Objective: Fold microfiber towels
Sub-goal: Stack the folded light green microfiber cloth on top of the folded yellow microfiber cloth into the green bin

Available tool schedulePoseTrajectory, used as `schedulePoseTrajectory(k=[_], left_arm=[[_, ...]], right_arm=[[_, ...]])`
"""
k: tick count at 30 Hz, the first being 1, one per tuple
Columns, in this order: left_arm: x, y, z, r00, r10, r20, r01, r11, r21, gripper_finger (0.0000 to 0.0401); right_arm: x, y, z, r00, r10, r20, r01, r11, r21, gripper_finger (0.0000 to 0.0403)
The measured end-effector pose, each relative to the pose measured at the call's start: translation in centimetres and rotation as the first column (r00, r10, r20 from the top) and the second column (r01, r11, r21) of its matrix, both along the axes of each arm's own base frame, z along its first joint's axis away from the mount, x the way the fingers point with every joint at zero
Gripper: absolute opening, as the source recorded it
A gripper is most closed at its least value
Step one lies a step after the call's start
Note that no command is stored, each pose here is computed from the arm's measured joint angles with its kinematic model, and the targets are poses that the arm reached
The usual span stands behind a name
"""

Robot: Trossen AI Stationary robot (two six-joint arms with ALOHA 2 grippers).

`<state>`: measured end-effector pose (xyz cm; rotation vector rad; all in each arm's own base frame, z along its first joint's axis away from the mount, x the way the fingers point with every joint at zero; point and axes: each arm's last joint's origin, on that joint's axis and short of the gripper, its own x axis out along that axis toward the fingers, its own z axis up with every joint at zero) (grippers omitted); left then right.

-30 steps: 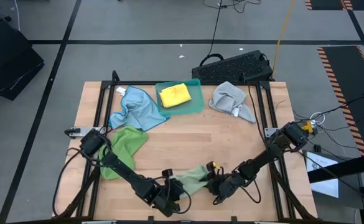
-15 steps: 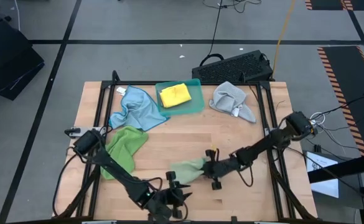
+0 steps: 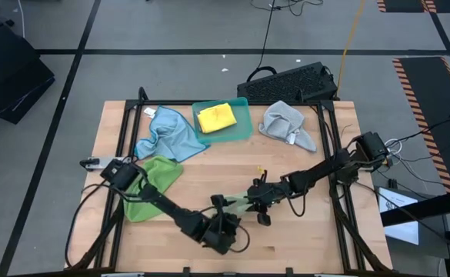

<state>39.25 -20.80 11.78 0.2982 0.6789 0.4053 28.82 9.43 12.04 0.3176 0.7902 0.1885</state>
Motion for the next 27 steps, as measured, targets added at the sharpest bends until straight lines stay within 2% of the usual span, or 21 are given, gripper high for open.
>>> schedulePoseTrajectory(k=[4, 7, 10, 15, 16, 21, 24, 27], left_arm=[[0.7, 1.8, -0.6, 0.994, -0.037, -0.101, 0.025, 0.993, -0.116, 0.0346], [1.1, 2.3, -0.5, 0.994, -0.050, -0.102, 0.036, 0.990, -0.135, 0.0302], [1.1, 2.6, -0.5, 0.993, -0.040, -0.109, 0.030, 0.995, -0.091, 0.0220], [0.8, 2.7, 0.7, 0.988, -0.065, -0.136, 0.066, 0.998, 0.001, 0.0036], [0.8, 2.9, 1.1, 0.989, -0.059, -0.138, 0.061, 0.998, 0.010, 0.0024], [0.4, 4.5, 3.2, 0.975, -0.059, -0.214, 0.091, 0.986, 0.142, 0.0032], [0.4, 6.4, 5.4, 0.963, -0.063, -0.260, 0.119, 0.971, 0.205, 0.0020], [0.5, 9.1, 7.8, 0.958, -0.046, -0.283, 0.122, 0.959, 0.257, 0.0016]], right_arm=[[0.1, -0.3, 0.0, 1.000, -0.008, 0.000, 0.008, 1.000, 0.001, 0.0028], [0.2, -0.5, 0.1, 1.000, -0.011, 0.000, 0.011, 1.000, 0.008, 0.0029], [0.2, -0.8, 0.2, 1.000, -0.003, -0.003, 0.003, 1.000, 0.025, 0.0031], [-0.4, -1.0, 1.8, 1.000, -0.020, 0.002, 0.020, 1.000, 0.010, 0.0060], [-0.6, -1.1, 2.3, 1.000, -0.020, 0.004, 0.020, 1.000, 0.007, 0.0071], [-2.9, -1.3, 5.4, 1.000, 0.018, -0.001, -0.018, 0.998, -0.054, 0.0132], [-4.8, -1.7, 7.1, 0.999, -0.044, -0.002, 0.043, 0.984, -0.174, 0.0159], [-6.8, -2.3, 8.5, 0.993, -0.110, 0.034, 0.115, 0.946, -0.302, 0.0173]])
